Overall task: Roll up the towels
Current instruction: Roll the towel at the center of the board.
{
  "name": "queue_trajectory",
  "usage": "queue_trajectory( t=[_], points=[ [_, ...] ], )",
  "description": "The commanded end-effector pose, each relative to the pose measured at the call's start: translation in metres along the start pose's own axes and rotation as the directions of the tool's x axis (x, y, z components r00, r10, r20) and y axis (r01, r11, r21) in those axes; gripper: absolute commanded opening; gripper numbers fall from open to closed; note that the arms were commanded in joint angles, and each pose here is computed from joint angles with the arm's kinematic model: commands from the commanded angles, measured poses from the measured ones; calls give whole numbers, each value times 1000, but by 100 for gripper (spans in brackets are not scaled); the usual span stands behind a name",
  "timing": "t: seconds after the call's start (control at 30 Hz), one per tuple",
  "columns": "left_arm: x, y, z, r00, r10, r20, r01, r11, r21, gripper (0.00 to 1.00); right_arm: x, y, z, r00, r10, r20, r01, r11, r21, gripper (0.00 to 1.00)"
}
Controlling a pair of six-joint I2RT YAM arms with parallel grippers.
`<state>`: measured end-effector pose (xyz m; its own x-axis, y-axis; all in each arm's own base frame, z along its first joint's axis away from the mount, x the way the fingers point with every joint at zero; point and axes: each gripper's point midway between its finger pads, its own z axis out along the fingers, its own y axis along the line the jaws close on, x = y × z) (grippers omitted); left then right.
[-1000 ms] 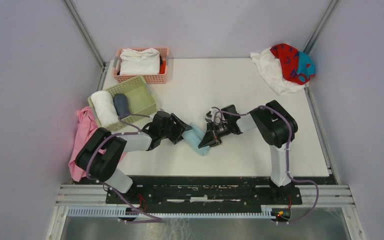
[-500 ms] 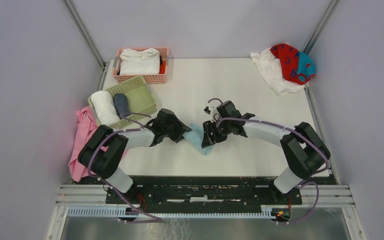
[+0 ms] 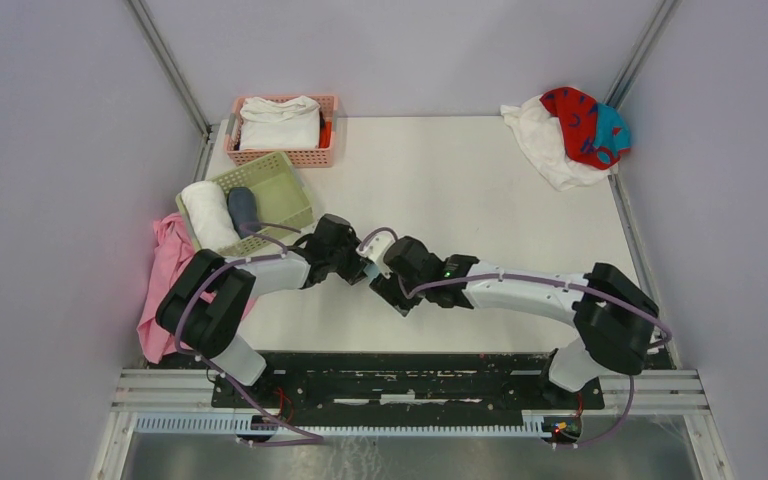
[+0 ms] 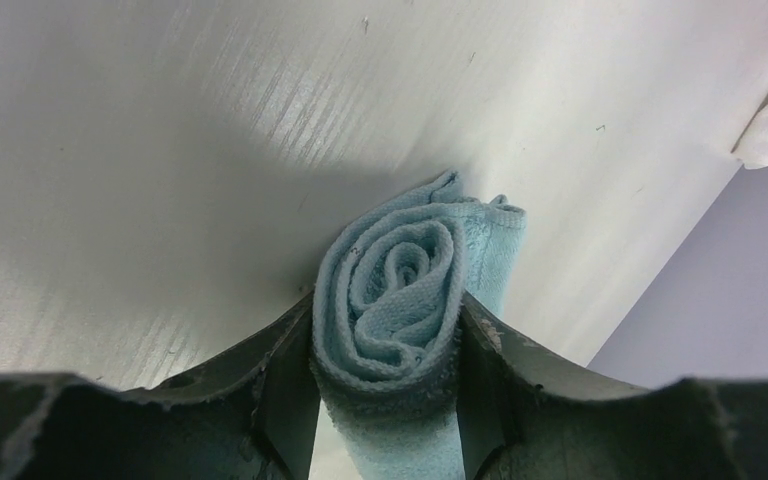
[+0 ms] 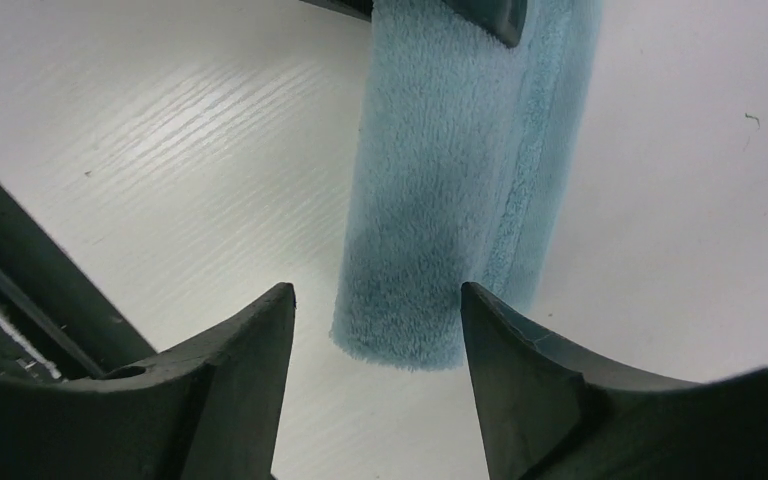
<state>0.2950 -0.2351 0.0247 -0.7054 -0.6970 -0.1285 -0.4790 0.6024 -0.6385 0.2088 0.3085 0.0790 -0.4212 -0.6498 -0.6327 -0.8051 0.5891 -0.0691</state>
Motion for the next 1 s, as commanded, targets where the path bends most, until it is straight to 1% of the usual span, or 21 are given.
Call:
queue_trajectory(
  t=[0.0,0.13,0.2,0.27,0.37,0.5,0.57,0.67,0.77,0.87,0.97],
  points=[
    [-3,57,4,998,63,22,-57,976,-210,55,-4,-8,19,990,-138,-36,141,982,122,68],
    [-3,56,5,997,71,21,-65,975,-210,58,20,-8,34,979,-156,-134,175,973,147,63],
    [-5,54,5,997,76,26,-69,976,-209,61,33,-13,40,970,-158,-184,190,966,174,60],
    [-8,54,4,996,81,36,-71,975,-209,66,46,-13,43,963,-154,-222,194,967,168,54],
    [-18,49,2,995,78,63,-65,980,-189,72,58,0,47,961,-125,-245,153,983,99,44],
    [-39,29,-11,991,68,113,-55,992,-116,79,60,26,53,972,-50,-231,36,997,-62,30],
    [-48,17,-23,985,80,153,-69,995,-74,81,54,32,55,976,11,-217,-42,990,-138,27],
    [-59,5,-46,972,85,218,-82,996,-20,84,40,41,59,974,115,-196,-163,954,-250,26],
    [-60,3,-65,966,73,248,-81,996,24,87,23,46,61,953,237,-187,-289,896,-336,25],
    [-48,5,-75,974,49,221,-69,994,84,87,10,49,63,919,348,-186,-394,818,-418,25],
    [-28,5,-74,990,16,140,-39,985,166,87,7,49,68,883,424,-203,-468,759,-453,25]
  ],
)
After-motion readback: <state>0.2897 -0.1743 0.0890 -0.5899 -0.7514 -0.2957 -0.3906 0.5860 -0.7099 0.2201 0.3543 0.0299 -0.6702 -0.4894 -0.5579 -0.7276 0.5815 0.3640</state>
